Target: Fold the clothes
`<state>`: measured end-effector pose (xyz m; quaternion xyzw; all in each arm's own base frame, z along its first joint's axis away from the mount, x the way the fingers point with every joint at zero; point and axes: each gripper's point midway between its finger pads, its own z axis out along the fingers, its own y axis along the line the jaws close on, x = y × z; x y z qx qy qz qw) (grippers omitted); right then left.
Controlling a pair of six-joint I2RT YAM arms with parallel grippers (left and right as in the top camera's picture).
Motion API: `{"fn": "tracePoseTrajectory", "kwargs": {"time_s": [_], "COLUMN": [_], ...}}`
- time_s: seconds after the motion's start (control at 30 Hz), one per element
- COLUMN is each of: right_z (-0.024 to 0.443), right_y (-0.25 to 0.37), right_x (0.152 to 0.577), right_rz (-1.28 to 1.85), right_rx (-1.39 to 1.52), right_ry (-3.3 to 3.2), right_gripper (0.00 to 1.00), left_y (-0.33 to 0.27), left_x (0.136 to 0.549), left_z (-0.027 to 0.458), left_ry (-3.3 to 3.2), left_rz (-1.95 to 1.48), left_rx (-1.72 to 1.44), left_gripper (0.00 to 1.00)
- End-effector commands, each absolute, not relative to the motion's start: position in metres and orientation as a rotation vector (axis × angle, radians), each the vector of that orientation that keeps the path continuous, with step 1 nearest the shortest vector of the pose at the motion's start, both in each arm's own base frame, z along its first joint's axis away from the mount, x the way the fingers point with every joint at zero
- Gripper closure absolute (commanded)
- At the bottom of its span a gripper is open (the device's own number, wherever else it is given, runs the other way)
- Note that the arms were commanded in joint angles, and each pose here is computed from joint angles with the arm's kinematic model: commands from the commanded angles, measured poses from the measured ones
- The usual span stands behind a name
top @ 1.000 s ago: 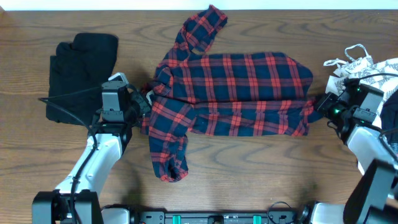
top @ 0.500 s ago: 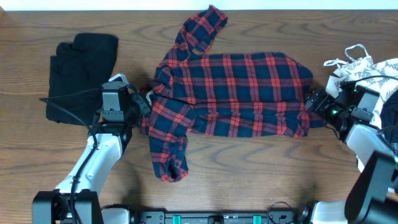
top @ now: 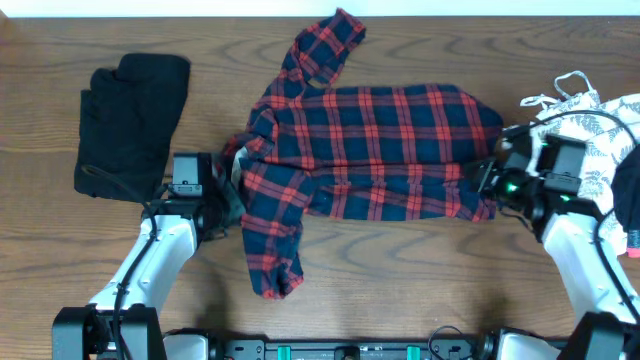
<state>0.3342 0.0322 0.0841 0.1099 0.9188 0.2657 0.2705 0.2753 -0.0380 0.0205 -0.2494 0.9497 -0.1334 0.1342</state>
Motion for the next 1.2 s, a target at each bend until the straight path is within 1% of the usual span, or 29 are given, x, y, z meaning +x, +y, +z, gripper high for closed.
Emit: {"fn": "tracePoseTrajectory", "kwargs": {"time_s": [0.0, 0.27, 0.43, 0.5, 0.57, 0.63, 0.67, 0.73, 0.8, 0.87, 0.93, 1.0, 1.07, 1.13, 1.17], "right_z": [0.060, -0.012, -0.031, -0.031, -0.031, -0.031, -0.031, -0.026, -0.017, -0.003, 0.017, 0.045, 0.074, 0.099, 0.110], "right_y": [0.029, 0.017, 0.018, 0.018, 0.018, 0.018, 0.018, 0.020, 0.021, 0.020, 0.020, 0.019, 0.019, 0.019, 0.019], "right_x": [0.334, 0.318, 0.316, 0.316, 0.316, 0.316, 0.316, 0.317, 0.320, 0.324, 0.330, 0.336, 0.338, 0.337, 0.335], "right_rz": [0.604, 0.525, 0.538, 0.537, 0.537, 0.538, 0.539, 0.560, 0.564, 0.555, 0.544, 0.534, 0.521, 0.509, 0.502], "right_rx": [0.236, 0.345, 0.367, 0.367, 0.365, 0.365, 0.365, 0.356, 0.345, 0.322, 0.293, 0.260, 0.234, 0.211, 0.202], "right_ry": [2.550, 2.758, 2.794, 2.794, 2.792, 2.793, 2.792, 2.782, 2.758, 2.720, 2.666, 2.594, 2.528, 2.470, 2.445], "right_gripper": [0.92, 0.94, 0.94, 0.91, 0.86, 0.86, 0.83, 0.76, 0.73, 0.70, 0.64, 0.61, 0.59, 0.54, 0.50], "left_y": [-0.038, -0.038, -0.034, -0.033, -0.033, -0.034, -0.033, -0.033, -0.030, -0.025, -0.024, -0.029, -0.044, -0.061, -0.066], "left_x": [0.266, 0.261, 0.263, 0.271, 0.279, 0.286, 0.287, 0.287, 0.280, 0.267, 0.250, 0.229, 0.212, 0.195, 0.187], "left_z": [0.017, 0.016, 0.023, 0.037, 0.057, 0.081, 0.093, 0.116, 0.133, 0.141, 0.141, 0.135, 0.131, 0.127, 0.125], "left_ry": [2.797, 2.819, 2.792, 2.748, 2.683, 2.602, 2.562, 2.483, 2.427, 2.413, 2.441, 2.499, 2.569, 2.644, 2.681], "left_rz": [-0.387, -0.380, -0.347, -0.350, -0.360, -0.377, -0.385, -0.398, -0.390, -0.358, -0.348, -0.389, -0.495, -0.620, -0.654], "left_rx": [-0.726, -0.725, -0.704, -0.630, -0.566, -0.533, -0.521, -0.496, -0.490, -0.503, -0.522, -0.577, -0.567, -0.559, -0.562], "left_gripper": [0.94, 0.94, 0.94, 0.94, 0.94, 0.94, 0.94, 0.94, 0.94, 0.94, 0.94, 0.94, 0.94, 0.94, 0.94]}}
